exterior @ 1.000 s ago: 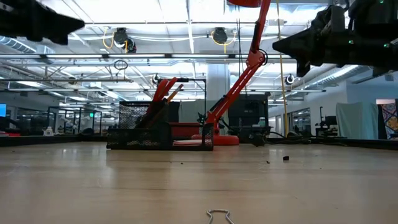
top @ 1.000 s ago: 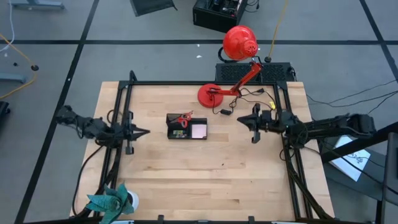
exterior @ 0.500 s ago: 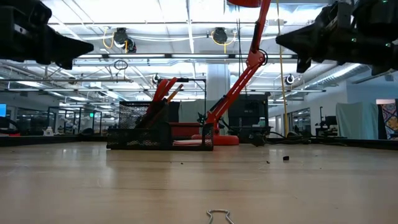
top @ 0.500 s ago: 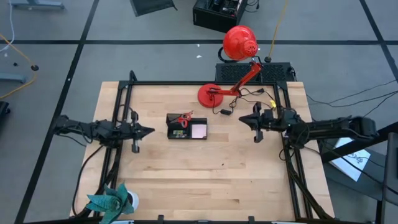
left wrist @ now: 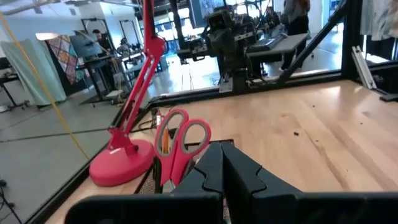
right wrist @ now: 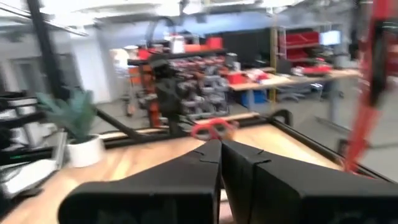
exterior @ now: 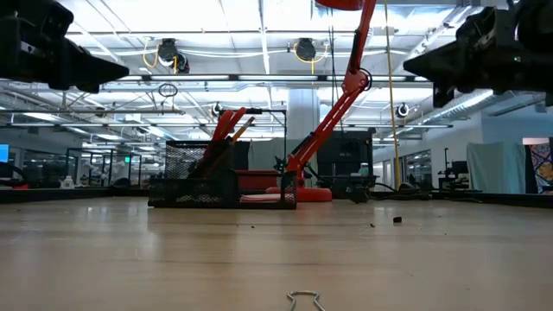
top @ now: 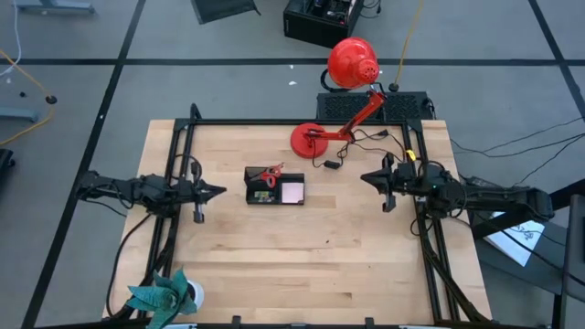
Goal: Pick and place office supplies into organizer
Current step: Return to Home Position
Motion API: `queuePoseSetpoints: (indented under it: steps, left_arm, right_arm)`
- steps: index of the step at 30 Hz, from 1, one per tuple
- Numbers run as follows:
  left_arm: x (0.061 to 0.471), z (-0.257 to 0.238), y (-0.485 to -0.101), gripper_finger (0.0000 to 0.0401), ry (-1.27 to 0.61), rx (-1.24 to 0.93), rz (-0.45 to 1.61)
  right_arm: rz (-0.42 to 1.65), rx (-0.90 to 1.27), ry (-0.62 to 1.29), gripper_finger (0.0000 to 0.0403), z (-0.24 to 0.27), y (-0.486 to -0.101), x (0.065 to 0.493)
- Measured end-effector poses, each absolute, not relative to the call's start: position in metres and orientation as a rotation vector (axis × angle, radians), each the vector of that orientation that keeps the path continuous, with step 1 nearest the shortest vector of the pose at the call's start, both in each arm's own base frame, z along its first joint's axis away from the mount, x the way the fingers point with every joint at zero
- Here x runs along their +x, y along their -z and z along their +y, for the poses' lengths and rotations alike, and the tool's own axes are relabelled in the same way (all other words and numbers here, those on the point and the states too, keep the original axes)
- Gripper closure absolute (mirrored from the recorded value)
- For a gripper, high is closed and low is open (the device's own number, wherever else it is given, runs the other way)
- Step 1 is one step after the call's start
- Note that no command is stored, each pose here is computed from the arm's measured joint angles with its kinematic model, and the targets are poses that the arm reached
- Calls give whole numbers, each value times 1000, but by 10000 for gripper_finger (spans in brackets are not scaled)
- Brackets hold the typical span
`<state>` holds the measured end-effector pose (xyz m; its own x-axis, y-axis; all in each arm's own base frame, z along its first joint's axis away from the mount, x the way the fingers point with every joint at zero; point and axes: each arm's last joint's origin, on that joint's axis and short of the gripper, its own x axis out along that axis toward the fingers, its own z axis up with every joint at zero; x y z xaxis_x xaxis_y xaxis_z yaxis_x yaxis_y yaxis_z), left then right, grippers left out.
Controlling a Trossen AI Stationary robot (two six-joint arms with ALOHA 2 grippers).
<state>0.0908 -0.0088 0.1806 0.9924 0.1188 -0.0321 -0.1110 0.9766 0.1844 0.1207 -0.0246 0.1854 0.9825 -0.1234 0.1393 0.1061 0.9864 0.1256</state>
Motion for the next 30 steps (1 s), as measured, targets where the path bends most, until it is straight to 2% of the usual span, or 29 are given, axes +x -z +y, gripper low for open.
queuePoseSetpoints:
  steps: [5,14,30]
  left_arm:
    - [91,-9,-178,400,-115,161,65]
    - [91,-9,-178,400,-108,143,66]
    - [90,-10,-173,399,-87,99,107]
  right_arm:
    - [-63,114,244,403,-27,-177,116]
    - [-112,64,127,403,-18,-181,116]
    - [-142,146,117,403,-17,-183,116]
